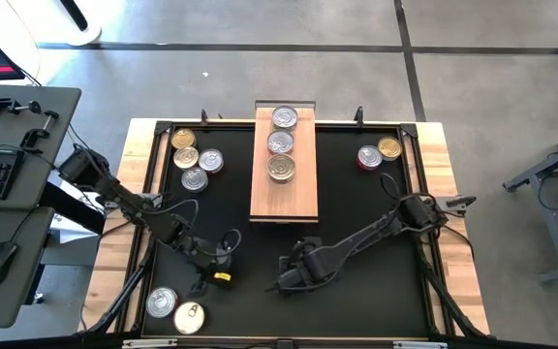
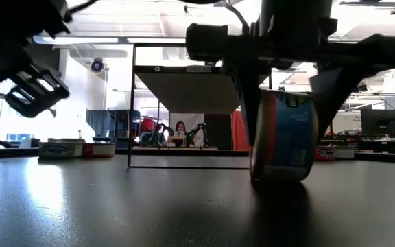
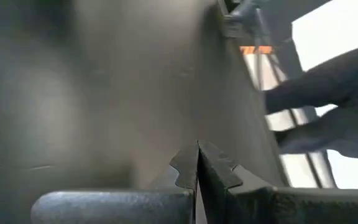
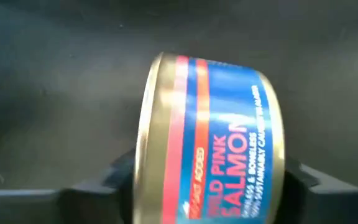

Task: Stack canned seafood by type on shelf
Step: Stack the blue pink tuna can on top of the blue pink tuna can on the shelf

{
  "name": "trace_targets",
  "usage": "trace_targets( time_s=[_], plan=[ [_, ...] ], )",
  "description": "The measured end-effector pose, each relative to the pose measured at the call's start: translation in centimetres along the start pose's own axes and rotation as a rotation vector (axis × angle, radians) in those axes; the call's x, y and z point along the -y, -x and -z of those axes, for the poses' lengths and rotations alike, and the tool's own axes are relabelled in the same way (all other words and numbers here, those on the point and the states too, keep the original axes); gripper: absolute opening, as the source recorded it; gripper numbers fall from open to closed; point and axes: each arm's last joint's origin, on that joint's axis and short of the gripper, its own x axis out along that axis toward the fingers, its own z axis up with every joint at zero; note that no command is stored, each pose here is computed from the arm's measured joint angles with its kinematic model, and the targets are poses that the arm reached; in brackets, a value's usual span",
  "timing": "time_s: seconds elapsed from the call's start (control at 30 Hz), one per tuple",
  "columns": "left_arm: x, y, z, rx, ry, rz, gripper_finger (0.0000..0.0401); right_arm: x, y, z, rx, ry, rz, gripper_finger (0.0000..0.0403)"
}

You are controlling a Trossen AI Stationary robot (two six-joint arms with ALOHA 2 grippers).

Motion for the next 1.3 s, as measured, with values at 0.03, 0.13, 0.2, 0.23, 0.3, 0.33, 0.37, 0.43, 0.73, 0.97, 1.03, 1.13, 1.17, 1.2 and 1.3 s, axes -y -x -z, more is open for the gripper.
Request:
trace_targets(
  time_s=[0.03, 0.13, 0.2, 0.23, 0.3, 0.33, 0.37, 0.43, 0.73, 0.97, 1.03, 1.13, 1.17, 1.2, 1.3],
  plan=[
    [0.2, 0.1, 0.0, 0.000, -0.006, 0.010, 0.0000, 0.0, 0.0, -0.1, 0.003, 0.015, 0.004, 0.0206],
    [0.8, 0.8, 0.0, 0.001, -0.016, 0.035, 0.0000, 0.0, 0.1, -0.4, 0.016, 0.068, 0.010, 0.0166],
    [1.3, 1.7, -0.2, 0.023, -0.009, 0.052, 0.0000, 0.1, 0.7, -0.5, 0.015, 0.111, 0.001, 0.0166],
    [1.5, 2.3, -0.4, 0.034, -0.003, 0.059, 0.0000, 0.2, 1.2, -0.5, 0.010, 0.142, -0.011, 0.0166],
    [1.9, 3.6, -0.7, 0.068, 0.004, 0.078, 0.0000, 0.4, 3.2, -0.2, -0.012, 0.219, -0.060, 0.0166],
    [2.1, 4.3, -0.9, 0.094, 0.009, 0.087, 0.0000, 0.6, 4.4, -0.1, -0.029, 0.259, -0.093, 0.0166],
    [2.3, 5.0, -1.1, 0.128, 0.012, 0.093, 0.0000, 0.8, 5.8, 0.1, -0.046, 0.304, -0.128, 0.0166],
    [2.8, 6.5, -1.6, 0.215, 0.008, 0.102, 0.0000, 1.3, 8.6, 0.2, -0.068, 0.386, -0.212, 0.0166],
    [3.1, 11.0, -3.5, 0.627, 0.008, -0.064, 0.0000, 2.2, 17.7, -4.8, 0.067, 0.535, -0.543, 0.0166],
    [2.6, 11.8, -7.2, 0.764, -0.035, -0.189, 0.0000, -0.7, 17.6, -15.9, 0.198, 0.712, -0.584, 0.0166],
    [2.8, 12.1, -8.9, 0.756, -0.094, -0.249, 0.0000, -1.4, 17.1, -18.9, 0.198, 0.774, -0.606, 0.0166],
    [3.1, 12.7, -11.3, 0.699, -0.154, -0.384, 0.0000, -1.7, 16.7, -22.9, 0.186, 0.819, -0.634, 0.0166],
    [3.2, 12.8, -12.1, 0.674, -0.168, -0.439, 0.0000, -1.7, 16.6, -24.0, 0.181, 0.835, -0.646, 0.0166],
    [3.3, 12.9, -12.7, 0.649, -0.179, -0.490, 0.0000, -1.6, 16.5, -24.9, 0.174, 0.857, -0.651, 0.0166],
    [3.2, 13.3, -14.2, 0.608, -0.167, -0.602, 0.0000, -0.8, 16.7, -26.8, 0.146, 0.930, -0.670, 0.0166]
  ],
)
